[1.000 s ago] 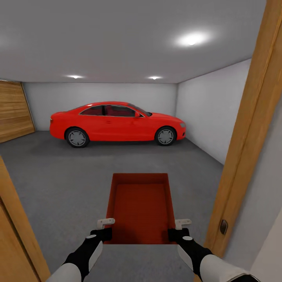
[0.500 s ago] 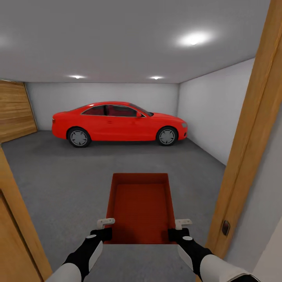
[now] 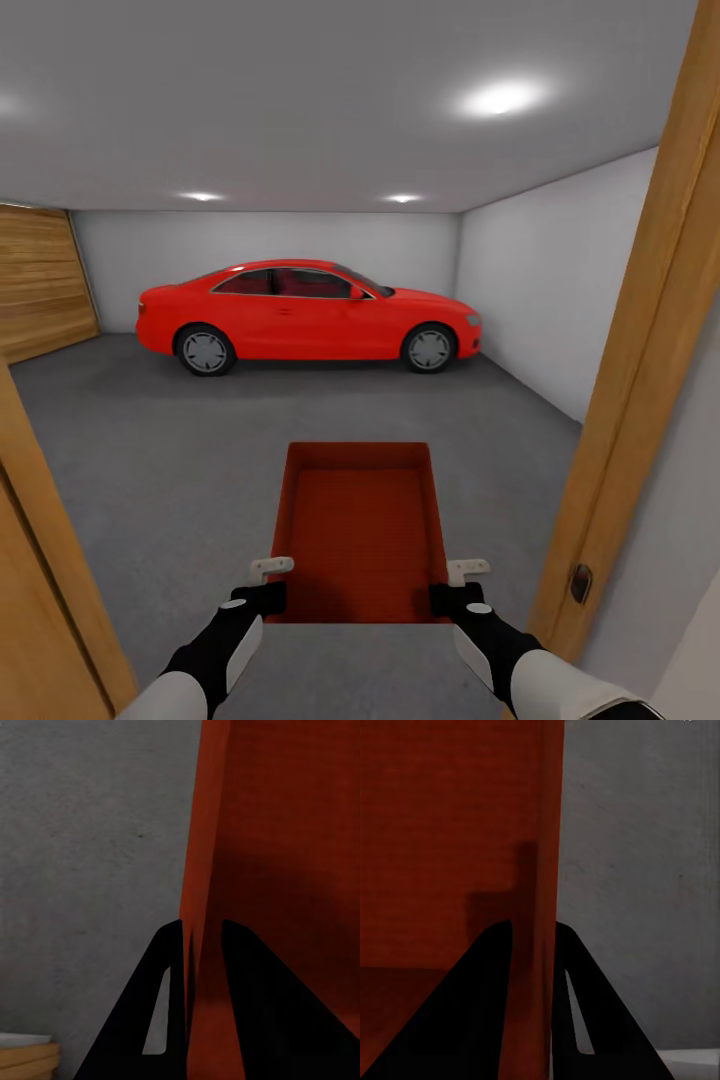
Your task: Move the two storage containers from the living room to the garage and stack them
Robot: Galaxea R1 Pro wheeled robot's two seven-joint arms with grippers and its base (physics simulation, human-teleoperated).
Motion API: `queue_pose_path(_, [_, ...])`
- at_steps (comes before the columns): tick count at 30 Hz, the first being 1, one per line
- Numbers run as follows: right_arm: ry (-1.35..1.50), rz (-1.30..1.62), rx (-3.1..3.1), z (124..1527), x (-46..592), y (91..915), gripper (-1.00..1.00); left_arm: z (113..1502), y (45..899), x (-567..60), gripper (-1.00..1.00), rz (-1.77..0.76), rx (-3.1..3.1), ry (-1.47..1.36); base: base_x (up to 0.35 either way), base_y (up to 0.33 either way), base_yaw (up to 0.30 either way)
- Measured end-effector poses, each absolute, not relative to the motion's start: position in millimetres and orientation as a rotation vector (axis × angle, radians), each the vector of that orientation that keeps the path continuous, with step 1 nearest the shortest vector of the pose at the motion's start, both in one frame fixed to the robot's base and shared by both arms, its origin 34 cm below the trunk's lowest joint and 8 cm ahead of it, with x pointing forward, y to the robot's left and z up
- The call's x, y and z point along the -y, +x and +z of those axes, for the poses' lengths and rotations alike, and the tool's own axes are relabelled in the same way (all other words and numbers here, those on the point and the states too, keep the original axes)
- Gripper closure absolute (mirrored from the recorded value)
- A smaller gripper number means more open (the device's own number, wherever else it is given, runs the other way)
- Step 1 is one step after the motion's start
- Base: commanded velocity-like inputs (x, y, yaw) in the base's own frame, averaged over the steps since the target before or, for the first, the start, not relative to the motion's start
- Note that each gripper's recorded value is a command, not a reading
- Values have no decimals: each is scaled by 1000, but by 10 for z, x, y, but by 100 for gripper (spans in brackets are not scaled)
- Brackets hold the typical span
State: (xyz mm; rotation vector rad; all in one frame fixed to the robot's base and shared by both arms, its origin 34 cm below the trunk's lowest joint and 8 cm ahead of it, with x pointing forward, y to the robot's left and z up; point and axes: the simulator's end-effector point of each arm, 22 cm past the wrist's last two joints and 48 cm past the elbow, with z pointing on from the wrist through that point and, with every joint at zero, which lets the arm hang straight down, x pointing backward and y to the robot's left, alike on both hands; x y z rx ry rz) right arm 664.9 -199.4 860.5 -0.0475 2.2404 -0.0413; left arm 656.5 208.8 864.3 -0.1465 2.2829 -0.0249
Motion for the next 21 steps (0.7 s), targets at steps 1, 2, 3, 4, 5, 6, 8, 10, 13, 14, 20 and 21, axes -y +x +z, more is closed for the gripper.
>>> queue_pose_path(1, [-47, -42, -2240, 8605, 1997, 6650, 100, 8645, 6566, -2085, 100, -24, -2282, -146, 0, 0, 233])
queue_pose_path(2, [-47, -41, -2240, 8606, 1998, 6650, 100, 8646, 6567, -2083, 100, -24, -2282, -146, 0, 0, 245])
queue_pose_path(3, [-47, -41, -2240, 8605, 1999, 6650, 100, 8646, 6567, -2083, 100, -24, -2282, -146, 0, 0, 253])
queue_pose_path(4, [-47, -41, -2240, 8606, 1999, 6650, 100, 8646, 6567, -2083, 100, -24, -2282, -146, 0, 0, 258])
queue_pose_path(5, [-47, -41, -2240, 8606, 1999, 6650, 100, 8646, 6567, -2083, 100, -24, -2282, -146, 0, 0, 259])
queue_pose_path(6, [-47, -41, -2240, 8606, 1999, 6650, 100, 8646, 6567, -2082, 100, -24, -2282, -146, 0, 0, 262])
queue_pose_path(8, [-47, -41, -2240, 8606, 1999, 6650, 100, 8647, 6567, -2083, 100, -24, -2282, -146, 0, 0, 208])
queue_pose_path(10, [-46, -41, -2240, 8606, 1999, 6650, 100, 8647, 6568, -2082, 100, -24, -2282, -146, 0, 0, 90])
queue_pose_path(13, [-47, -42, -2240, 8605, 2000, 6649, 100, 8644, 6565, -2082, 100, -24, -2283, -146, 2, 0, 24])
queue_pose_path(14, [-47, -42, -2240, 8604, 2000, 6649, 100, 8643, 6565, -2082, 100, -24, -2283, -146, 52, 0, 8])
queue_pose_path(20, [-48, -42, -2240, 8608, 1999, 6645, 100, 8643, 6560, -2083, 100, -25, -2282, -148, 229, 19, 2])
queue_pose_path(21, [-48, -42, -2240, 8608, 1996, 6645, 100, 8643, 6559, -2085, 100, -25, -2282, -148, 307, 70, 0])
